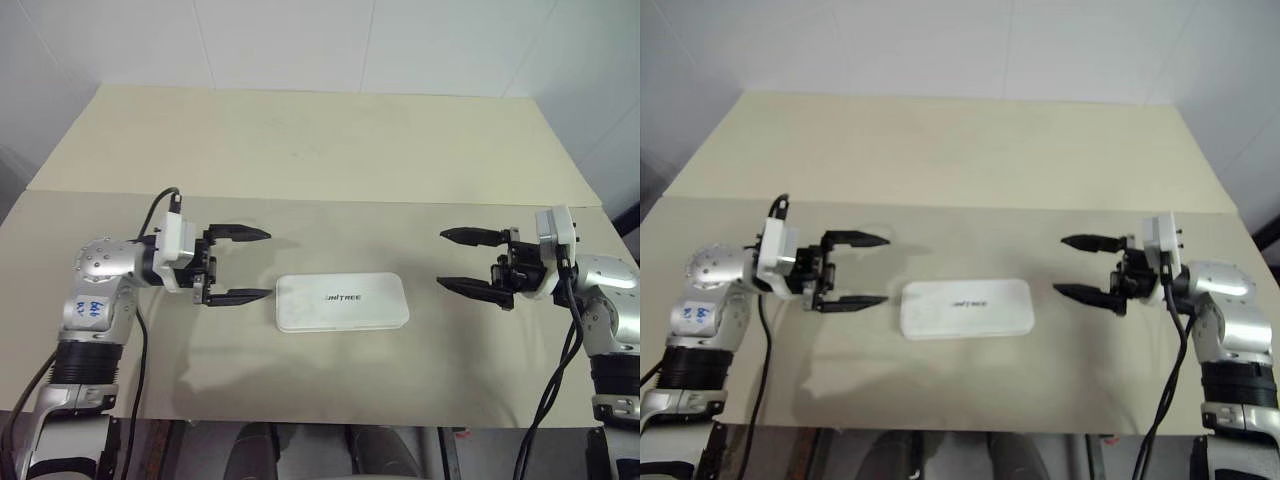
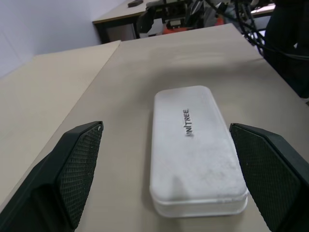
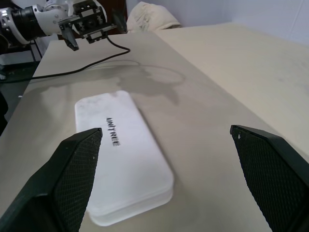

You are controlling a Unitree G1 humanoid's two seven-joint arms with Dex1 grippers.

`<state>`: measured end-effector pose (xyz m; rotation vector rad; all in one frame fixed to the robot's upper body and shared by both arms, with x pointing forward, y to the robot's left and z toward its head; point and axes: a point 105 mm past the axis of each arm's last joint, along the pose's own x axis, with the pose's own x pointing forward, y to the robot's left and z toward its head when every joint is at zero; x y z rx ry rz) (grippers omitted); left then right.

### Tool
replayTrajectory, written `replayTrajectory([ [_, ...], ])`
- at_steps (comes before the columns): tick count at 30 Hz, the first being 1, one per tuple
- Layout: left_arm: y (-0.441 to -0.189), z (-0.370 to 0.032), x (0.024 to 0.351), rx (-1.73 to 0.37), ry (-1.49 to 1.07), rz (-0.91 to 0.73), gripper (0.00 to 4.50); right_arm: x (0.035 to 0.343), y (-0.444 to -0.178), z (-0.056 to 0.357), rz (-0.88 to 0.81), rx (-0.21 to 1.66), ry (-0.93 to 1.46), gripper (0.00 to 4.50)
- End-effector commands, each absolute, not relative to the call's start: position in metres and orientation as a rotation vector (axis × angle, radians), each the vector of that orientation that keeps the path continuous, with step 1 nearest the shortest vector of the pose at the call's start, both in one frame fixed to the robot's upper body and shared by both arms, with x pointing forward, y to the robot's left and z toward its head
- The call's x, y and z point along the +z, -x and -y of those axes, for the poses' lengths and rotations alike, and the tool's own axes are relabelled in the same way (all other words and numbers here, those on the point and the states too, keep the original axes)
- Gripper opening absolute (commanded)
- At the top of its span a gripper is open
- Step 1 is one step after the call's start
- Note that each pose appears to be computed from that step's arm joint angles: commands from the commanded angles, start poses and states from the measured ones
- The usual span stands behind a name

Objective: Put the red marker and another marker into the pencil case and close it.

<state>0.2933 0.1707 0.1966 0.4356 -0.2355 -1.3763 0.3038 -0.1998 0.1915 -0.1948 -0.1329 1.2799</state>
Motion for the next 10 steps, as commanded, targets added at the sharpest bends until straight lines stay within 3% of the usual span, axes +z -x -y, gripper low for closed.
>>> replayTrajectory([
  [1, -0.293, -0.190, 0.203, -1.288, -0.459, 0.246, 4.46, 0.199, -0.300, 0.196, 0.158, 1.308, 0.235, 4.50],
  [10, -0.298, -0.184, 0.201, -1.249, -0.459, 0.299, 4.46, 0.182, -0.283, 0.190, 0.150, 1.257, 0.169, 4.50],
])
